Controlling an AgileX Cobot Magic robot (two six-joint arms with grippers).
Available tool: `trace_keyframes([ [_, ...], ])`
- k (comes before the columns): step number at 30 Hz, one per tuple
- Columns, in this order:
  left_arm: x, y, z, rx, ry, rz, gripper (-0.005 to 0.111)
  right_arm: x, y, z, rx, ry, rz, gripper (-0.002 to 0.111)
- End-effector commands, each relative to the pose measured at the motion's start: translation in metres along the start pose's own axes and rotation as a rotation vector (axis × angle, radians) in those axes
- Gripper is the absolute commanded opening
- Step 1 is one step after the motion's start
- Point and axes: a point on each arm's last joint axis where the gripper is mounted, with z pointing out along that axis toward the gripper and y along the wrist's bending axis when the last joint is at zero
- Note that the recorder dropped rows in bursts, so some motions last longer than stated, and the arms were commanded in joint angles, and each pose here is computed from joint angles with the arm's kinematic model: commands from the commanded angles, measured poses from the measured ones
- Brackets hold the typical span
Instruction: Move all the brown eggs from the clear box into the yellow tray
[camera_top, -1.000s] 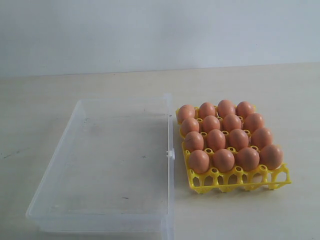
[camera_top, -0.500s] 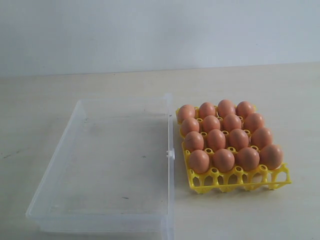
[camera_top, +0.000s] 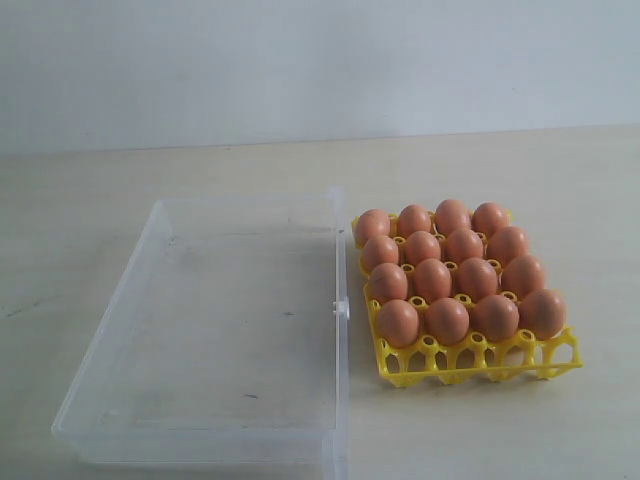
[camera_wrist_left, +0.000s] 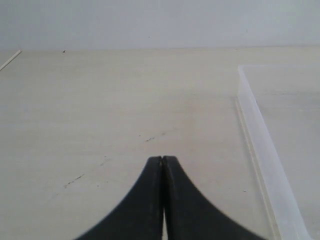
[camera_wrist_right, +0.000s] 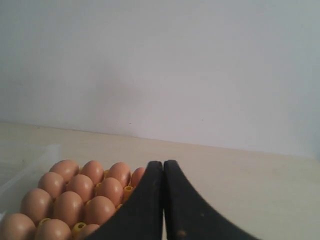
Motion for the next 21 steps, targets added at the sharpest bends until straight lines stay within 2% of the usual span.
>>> trace_keyframes([
  [1, -0.0026, -0.0006, -0.0009, 0.010, -0.022, -0.003, 0.000, 0.0013, -0.0002, -0.0004, 0.006, -0.001, 0.153, 0.000],
  [21, -0.0026, -0.0006, -0.0009, 0.010, -0.022, -0.003, 0.000, 0.0013, -0.0002, -0.0004, 0.006, -0.001, 0.186, 0.000],
])
